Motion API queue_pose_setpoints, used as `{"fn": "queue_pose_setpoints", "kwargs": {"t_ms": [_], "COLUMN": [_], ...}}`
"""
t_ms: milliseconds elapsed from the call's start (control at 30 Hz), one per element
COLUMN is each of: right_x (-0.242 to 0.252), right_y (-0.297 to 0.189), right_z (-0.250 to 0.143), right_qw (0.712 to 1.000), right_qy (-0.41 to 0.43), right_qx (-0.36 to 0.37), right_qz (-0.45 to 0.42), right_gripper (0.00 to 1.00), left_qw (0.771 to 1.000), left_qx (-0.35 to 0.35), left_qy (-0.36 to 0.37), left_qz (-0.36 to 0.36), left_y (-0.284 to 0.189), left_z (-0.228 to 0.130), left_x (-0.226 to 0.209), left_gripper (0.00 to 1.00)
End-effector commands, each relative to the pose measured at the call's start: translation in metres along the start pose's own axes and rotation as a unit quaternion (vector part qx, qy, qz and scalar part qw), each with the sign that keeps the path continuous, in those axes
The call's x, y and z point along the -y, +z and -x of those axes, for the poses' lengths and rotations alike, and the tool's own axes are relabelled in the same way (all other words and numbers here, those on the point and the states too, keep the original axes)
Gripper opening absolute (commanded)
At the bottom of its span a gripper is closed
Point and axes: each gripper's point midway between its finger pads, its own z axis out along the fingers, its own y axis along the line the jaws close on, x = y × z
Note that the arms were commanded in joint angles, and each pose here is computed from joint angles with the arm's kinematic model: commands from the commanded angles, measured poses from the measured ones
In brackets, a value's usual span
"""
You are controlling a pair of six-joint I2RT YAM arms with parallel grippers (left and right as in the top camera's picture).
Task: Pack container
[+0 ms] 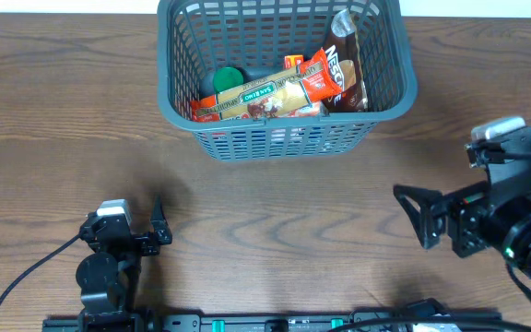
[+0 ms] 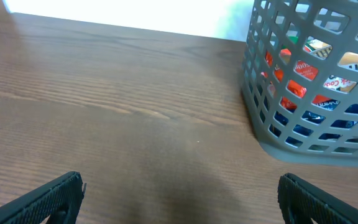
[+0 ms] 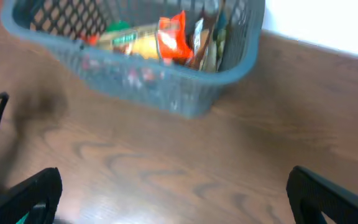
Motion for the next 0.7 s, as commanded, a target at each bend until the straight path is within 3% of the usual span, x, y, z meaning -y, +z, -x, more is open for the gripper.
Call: {"fn": "queue_pose_setpoints", "kwargs": {"t_ms": [0,667], "right_x": [0.003,-0.027], "right_y": [0.012,0.158], "right_z": [-0.018,-0.187], "right_qw": [1.000,0.988], "right_qy": [-0.008,-0.024], "right_qx": [0.012,0.130], "right_qz": [-0.008,0.082], "right_gripper": [0.99,0.99], "left_qw": [1.000,1.000], "left_qx": [-0.008,-0.008], "left_qy": [0.005,0.005], "left_qz": [0.007,0.007], "left_y": [0.003,0.003], "left_z": [-0.009,-0.009], "left_x": [-0.004,-0.004], "left_gripper": [0.99,0.98]}}
